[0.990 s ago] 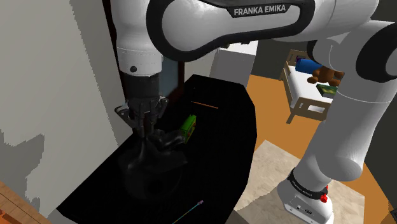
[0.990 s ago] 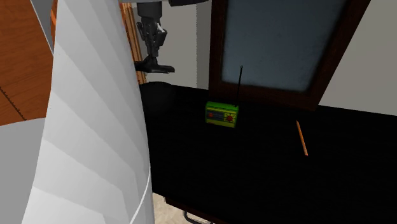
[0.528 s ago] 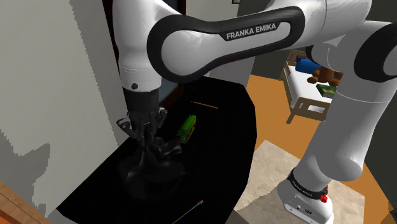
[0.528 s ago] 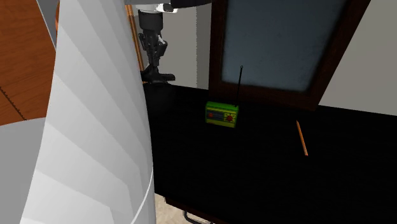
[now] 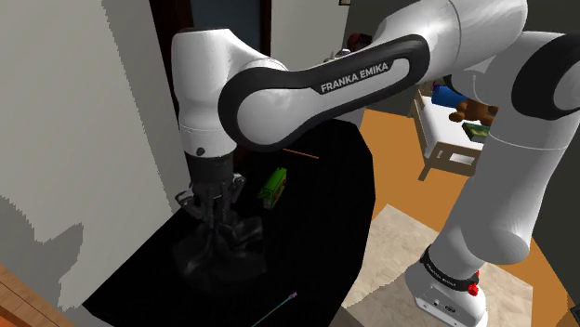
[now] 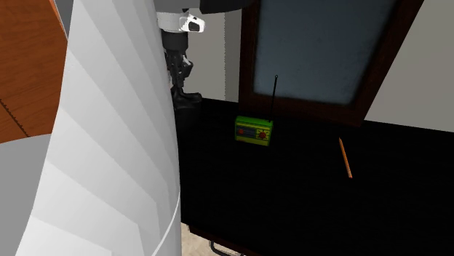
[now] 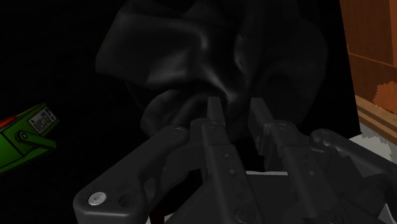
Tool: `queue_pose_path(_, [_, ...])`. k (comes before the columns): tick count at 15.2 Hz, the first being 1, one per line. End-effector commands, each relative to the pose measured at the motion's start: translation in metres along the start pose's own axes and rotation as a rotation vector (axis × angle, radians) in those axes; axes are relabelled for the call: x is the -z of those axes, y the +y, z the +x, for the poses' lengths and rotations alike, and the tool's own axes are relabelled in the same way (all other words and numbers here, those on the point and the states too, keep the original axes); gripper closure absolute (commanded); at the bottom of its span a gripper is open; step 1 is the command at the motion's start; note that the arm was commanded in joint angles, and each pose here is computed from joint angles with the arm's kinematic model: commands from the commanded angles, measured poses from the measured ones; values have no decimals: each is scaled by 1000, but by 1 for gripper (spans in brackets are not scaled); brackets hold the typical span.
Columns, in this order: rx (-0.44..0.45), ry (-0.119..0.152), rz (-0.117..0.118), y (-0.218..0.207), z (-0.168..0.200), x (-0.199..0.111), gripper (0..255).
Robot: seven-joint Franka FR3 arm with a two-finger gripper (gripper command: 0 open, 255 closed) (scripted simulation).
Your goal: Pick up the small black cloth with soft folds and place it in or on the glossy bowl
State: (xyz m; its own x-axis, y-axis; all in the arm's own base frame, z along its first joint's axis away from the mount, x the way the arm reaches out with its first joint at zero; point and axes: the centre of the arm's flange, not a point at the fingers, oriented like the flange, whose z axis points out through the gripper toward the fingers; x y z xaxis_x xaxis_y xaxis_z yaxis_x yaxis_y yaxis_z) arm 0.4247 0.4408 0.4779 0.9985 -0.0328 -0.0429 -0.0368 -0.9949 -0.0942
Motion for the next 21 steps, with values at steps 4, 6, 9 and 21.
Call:
queue_pose_path(4, [0, 0, 0, 3, 0, -18, 255])
queue_pose_path(6, [0, 0, 0, 3, 0, -18, 255])
queue_pose_path(9, [0, 0, 0, 3, 0, -18, 255])
queue_pose_path(21, [0, 0, 0, 3, 0, 32, 0])
